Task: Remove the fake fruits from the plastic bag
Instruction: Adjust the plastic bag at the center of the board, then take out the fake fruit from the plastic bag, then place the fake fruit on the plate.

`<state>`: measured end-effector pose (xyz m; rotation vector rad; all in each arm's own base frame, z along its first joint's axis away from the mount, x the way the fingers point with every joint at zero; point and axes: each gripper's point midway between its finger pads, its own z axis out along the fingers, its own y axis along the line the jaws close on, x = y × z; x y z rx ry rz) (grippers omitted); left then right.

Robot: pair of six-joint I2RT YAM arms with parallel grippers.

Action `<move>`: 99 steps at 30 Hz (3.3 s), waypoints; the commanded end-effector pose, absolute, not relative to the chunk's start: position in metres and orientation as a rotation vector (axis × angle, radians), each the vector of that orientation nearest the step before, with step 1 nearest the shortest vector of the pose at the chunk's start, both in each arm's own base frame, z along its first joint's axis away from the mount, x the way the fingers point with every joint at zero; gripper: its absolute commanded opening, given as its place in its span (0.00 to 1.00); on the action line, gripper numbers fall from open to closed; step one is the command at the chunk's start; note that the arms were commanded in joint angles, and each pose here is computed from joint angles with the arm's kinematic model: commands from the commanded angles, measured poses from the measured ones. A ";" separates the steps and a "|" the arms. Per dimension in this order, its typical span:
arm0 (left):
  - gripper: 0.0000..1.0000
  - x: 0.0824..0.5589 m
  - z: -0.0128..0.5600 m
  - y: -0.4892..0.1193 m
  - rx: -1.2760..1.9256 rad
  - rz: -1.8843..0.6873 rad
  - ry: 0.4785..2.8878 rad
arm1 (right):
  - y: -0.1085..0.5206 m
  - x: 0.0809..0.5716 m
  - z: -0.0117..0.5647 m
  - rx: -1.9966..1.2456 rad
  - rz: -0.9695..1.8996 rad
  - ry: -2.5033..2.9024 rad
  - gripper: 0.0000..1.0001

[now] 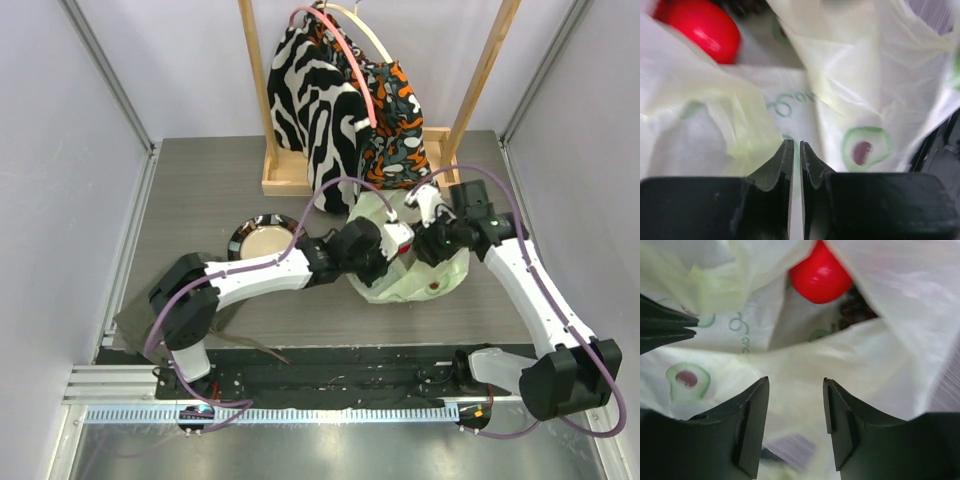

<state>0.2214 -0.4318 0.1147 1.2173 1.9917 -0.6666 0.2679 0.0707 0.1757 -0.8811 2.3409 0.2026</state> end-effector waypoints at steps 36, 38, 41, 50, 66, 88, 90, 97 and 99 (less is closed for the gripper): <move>0.70 0.267 0.211 -0.314 0.851 -0.566 2.168 | 0.116 0.375 0.113 -0.421 0.308 2.515 0.75; 0.70 0.269 0.210 -0.312 0.848 -0.570 2.170 | 0.119 0.385 0.112 -0.399 0.318 2.511 0.75; 0.69 0.270 0.211 -0.311 0.847 -0.568 2.164 | 0.127 0.390 0.103 -0.388 0.365 2.531 0.75; 0.68 0.273 0.211 -0.296 0.830 -0.549 2.171 | 0.124 0.382 0.070 -0.379 0.326 2.640 0.79; 0.67 0.291 0.226 -0.290 0.793 -0.537 2.113 | 0.085 0.319 0.165 -0.443 0.159 2.473 0.21; 0.71 0.354 0.329 -0.068 0.030 -0.181 1.980 | 0.319 0.291 0.329 -1.142 0.587 1.640 0.22; 0.71 0.350 0.327 -0.041 -0.093 -0.161 1.983 | 0.348 0.300 0.313 -1.163 0.641 1.628 0.22; 0.72 0.312 0.340 -0.006 -0.189 -0.149 1.911 | 0.417 0.342 0.244 -1.097 0.821 1.936 0.20; 0.72 0.308 0.331 -0.004 -0.205 -0.148 1.920 | 0.425 0.354 0.229 -1.055 0.811 1.961 0.20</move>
